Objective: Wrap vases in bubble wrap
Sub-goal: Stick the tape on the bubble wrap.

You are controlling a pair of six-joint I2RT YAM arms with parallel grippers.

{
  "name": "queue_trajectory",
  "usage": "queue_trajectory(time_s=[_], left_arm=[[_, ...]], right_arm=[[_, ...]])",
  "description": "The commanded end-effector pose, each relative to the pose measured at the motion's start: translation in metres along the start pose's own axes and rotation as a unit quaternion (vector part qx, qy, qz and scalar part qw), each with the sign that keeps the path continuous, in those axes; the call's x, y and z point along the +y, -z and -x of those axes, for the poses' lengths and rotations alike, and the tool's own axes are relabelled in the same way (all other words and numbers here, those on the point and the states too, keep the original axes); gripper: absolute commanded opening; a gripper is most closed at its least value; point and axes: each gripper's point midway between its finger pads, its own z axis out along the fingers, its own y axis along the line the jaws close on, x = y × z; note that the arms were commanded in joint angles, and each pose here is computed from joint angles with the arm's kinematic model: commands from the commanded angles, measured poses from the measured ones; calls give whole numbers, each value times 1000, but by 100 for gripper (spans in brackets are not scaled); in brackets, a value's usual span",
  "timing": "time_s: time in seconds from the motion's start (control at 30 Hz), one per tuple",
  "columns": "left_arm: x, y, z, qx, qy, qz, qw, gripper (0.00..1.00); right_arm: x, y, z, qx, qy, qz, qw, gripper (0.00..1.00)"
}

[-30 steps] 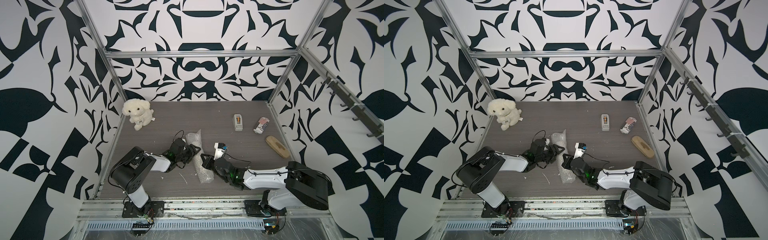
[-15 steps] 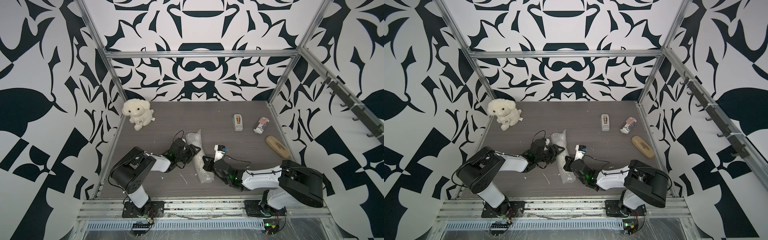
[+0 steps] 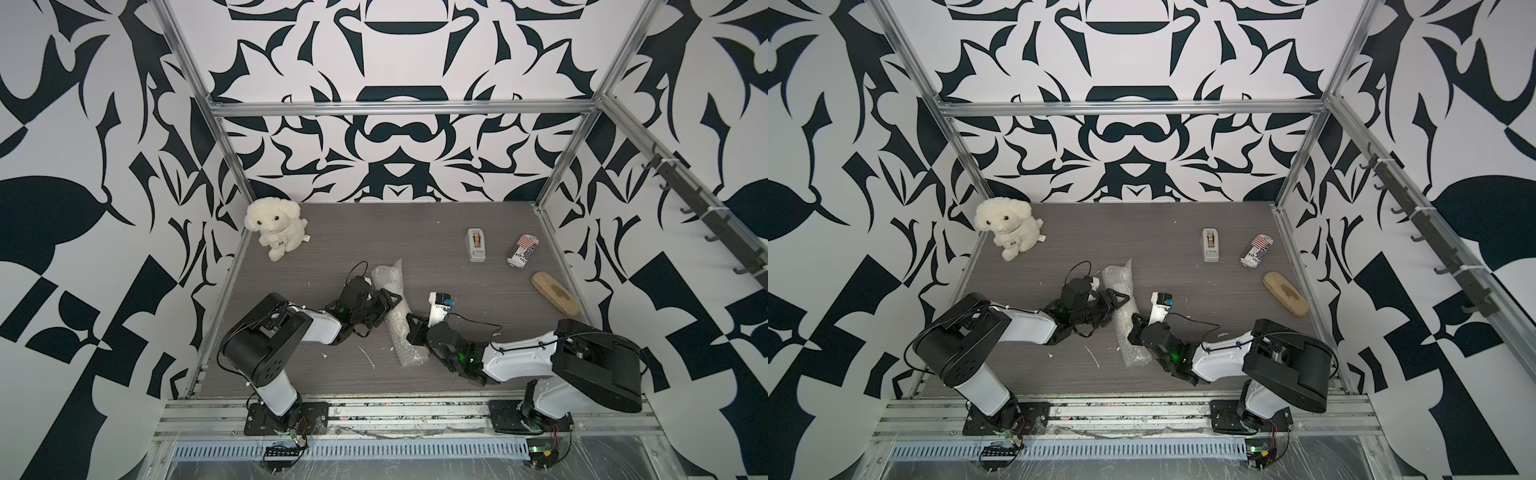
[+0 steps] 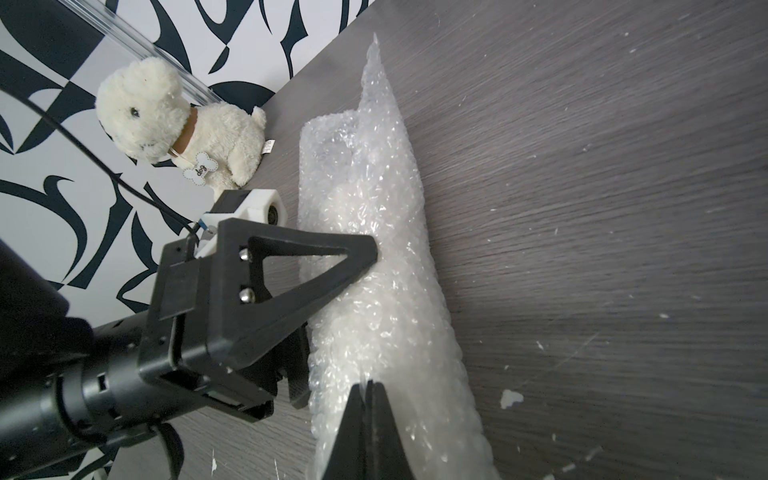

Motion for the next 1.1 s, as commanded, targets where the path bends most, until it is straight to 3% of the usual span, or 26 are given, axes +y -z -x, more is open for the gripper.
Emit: queue_trajectory(time_s=[0.0, 0.23, 0.67, 0.97, 1.07], left_arm=[[23, -1, -2, -3, 21, 29, 999, 44], [25, -1, -2, -3, 22, 32, 999, 44], [27, 0, -2, -5, 23, 36, 999, 44], [26, -1, -3, -5, 23, 36, 999, 44], [27, -3, -3, -3, 26, 35, 999, 43]], right_arm=[[-19, 1, -14, 23, 33, -37, 998, 6], [-31, 5, -17, 33, 20, -72, 997, 21], [-14, 4, -10, 44, 57, -69, 995, 28], [-24, 4, -27, 98, 93, -96, 986, 36], [-29, 6, -29, 116, 137, -114, 977, 37]])
